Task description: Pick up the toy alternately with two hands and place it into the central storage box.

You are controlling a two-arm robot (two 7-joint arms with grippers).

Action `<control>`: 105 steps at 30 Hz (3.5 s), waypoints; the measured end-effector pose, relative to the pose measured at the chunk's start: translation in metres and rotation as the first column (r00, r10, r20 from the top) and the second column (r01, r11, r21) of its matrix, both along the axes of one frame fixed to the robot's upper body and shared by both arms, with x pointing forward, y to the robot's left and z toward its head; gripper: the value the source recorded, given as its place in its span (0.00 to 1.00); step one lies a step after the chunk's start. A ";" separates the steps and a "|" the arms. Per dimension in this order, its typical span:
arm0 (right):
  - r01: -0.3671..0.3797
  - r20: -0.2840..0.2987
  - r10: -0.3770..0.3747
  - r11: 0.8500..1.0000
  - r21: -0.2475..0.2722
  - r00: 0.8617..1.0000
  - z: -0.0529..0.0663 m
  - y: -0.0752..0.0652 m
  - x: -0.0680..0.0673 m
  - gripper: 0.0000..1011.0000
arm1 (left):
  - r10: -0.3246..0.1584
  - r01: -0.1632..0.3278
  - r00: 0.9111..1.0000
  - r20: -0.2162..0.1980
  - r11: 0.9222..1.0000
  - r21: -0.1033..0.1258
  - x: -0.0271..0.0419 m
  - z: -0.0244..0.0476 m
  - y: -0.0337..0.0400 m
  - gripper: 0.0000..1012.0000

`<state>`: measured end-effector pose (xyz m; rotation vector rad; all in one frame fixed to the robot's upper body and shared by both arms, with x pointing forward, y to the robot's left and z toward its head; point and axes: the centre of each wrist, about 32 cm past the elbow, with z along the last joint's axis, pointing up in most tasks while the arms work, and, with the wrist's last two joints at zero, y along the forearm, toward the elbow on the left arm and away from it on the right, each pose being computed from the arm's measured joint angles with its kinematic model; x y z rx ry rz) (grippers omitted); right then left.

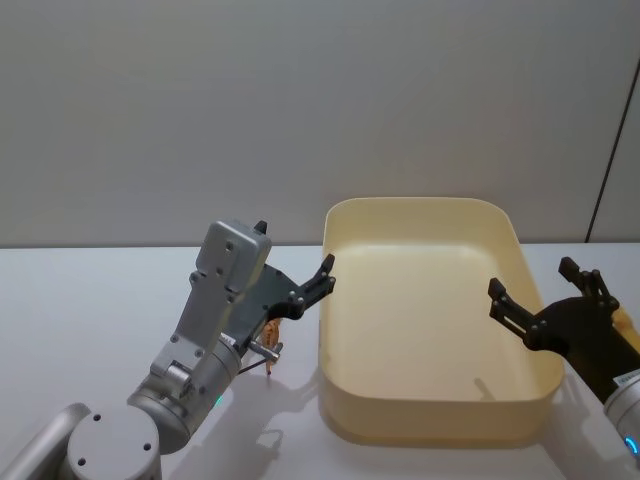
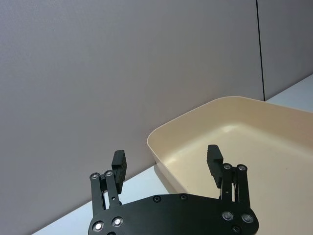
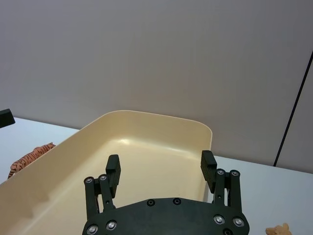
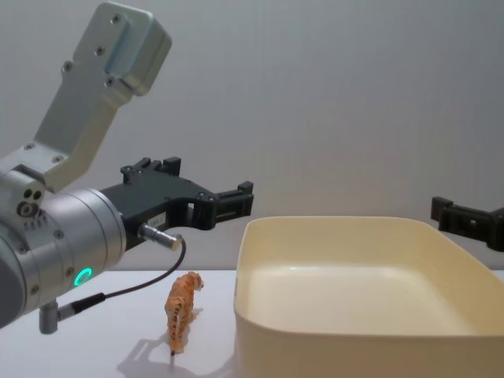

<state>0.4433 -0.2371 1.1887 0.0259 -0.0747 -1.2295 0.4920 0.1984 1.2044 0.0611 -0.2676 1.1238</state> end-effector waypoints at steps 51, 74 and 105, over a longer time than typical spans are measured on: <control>0.209 -0.056 -0.210 0.978 -0.023 0.976 0.003 -0.047 -0.035 0.99 | 0.000 0.000 1.000 0.000 1.000 0.000 0.0000 0.0000 0.0000 0.99; 0.238 -0.155 -0.254 0.965 -0.111 0.955 -0.011 -0.068 -0.032 0.99 | 0.000 0.000 1.000 0.000 1.000 0.000 0.0000 0.0000 0.0000 0.99; 0.248 -0.236 -0.282 0.955 -0.166 0.930 -0.046 -0.063 -0.005 0.76 | 0.000 0.000 1.000 0.000 1.000 0.000 0.0000 0.0000 0.0000 0.99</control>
